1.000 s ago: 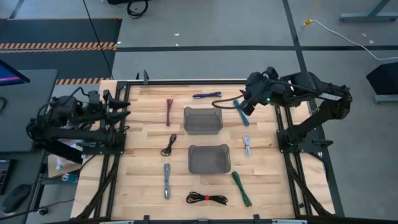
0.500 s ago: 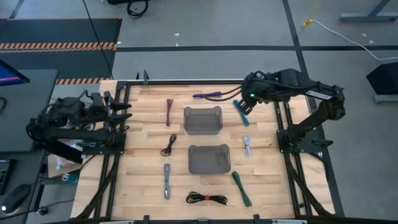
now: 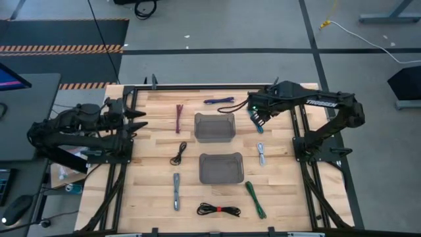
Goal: Pick and place USB-C Cables
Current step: Put the blue charger cable into the top black transparent bin
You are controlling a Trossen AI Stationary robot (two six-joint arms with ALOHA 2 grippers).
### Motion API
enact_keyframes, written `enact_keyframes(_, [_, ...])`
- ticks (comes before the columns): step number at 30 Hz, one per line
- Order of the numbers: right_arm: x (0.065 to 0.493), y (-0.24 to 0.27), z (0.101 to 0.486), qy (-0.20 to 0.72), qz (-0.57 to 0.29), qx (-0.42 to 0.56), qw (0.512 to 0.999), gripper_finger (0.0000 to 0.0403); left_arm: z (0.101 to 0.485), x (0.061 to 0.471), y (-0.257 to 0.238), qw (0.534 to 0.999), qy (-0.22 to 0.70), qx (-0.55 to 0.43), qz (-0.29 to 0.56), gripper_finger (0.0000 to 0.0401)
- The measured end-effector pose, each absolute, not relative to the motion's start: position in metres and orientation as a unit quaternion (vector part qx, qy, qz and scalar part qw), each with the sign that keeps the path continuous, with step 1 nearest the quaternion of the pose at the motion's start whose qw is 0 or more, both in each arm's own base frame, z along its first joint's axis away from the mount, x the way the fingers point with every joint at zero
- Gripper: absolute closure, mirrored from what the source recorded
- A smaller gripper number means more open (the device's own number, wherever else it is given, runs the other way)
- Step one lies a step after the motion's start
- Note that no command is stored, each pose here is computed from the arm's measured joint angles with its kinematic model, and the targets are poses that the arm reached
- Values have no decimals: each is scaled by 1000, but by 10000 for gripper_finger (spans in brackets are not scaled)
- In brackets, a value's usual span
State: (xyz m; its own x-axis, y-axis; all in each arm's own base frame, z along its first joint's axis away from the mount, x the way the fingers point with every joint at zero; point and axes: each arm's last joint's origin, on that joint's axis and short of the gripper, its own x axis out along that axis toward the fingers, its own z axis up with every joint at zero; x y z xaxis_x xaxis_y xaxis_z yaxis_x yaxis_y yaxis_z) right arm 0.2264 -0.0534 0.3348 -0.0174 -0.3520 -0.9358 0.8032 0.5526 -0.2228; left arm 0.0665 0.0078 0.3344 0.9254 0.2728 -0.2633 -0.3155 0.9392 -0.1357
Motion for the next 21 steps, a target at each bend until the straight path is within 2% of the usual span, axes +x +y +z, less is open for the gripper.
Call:
enact_keyframes(5, [225,-68,292,605,-412,220,645,226,333,76,8,974,136,-89,156,198])
enact_keyframes(12, [224,-98,245,581,-357,275,678,226,336,85,8,972,121,-113,165,198])
enact_keyframes(21, [209,-129,215,556,-343,308,691,226,337,86,9,968,110,-124,187,197])
